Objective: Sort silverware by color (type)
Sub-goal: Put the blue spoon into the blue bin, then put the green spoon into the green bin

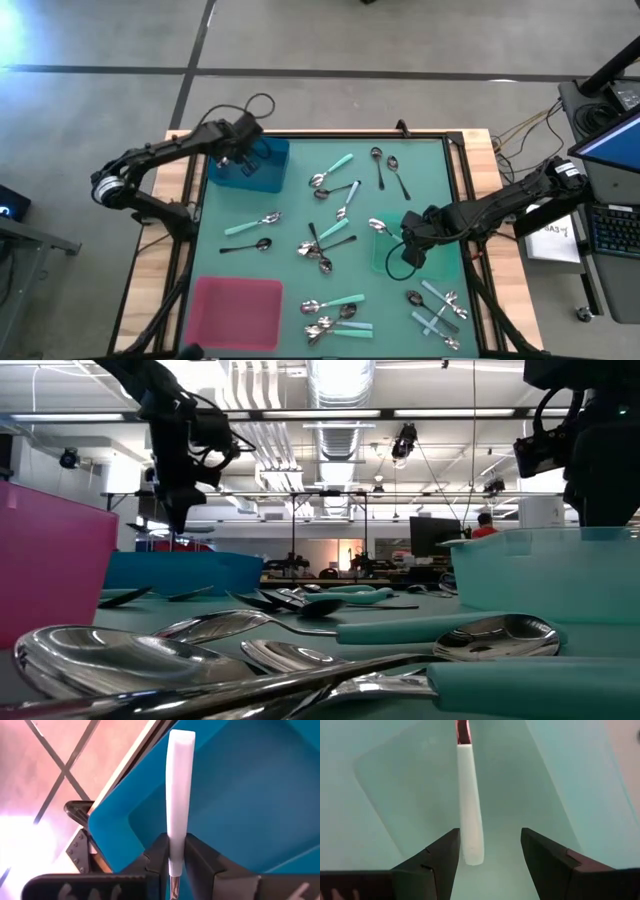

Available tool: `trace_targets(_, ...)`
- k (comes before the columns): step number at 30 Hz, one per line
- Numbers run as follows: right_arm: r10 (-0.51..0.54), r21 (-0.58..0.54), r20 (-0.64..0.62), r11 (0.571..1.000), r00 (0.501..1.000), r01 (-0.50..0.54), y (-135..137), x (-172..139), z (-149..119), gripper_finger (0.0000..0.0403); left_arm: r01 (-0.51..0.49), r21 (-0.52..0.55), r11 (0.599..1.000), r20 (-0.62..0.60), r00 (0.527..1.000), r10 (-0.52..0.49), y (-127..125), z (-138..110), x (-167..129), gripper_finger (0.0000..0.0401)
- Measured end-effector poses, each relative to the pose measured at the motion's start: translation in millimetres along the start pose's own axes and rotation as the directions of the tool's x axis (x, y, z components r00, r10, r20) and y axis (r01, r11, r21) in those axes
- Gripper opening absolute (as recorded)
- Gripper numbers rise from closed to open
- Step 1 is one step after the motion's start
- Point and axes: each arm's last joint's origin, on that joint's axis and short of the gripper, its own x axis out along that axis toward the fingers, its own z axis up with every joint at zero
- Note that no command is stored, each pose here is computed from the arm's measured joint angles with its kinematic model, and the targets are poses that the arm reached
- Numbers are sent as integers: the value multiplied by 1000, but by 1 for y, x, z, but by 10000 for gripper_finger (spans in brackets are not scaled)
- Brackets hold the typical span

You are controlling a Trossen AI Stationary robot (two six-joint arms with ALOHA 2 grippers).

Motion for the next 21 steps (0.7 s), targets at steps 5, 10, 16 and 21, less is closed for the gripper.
trace_targets(5, 34, 45, 20, 998, 999, -35, 3, 0, 2, 201, 2, 25, 1000, 0, 1000, -2, 0, 0, 0, 79)
trace_targets(10, 45, 69, 36, 996, 998, -48, 4, 0, 4, 201, 41, 47, 998, 4, 999, -41, -1, 0, 0, 110)
trace_targets(16, 52, 71, 48, 996, 997, -55, 5, 0, 4, 201, 509, 0, 861, -42, 860, -509, -16, -8, -7, 121)
trace_targets(21, 51, 47, 48, 997, 998, -53, 5, 0, 4, 201, 637, -36, 770, -101, 765, -636, -39, -15, -15, 120)
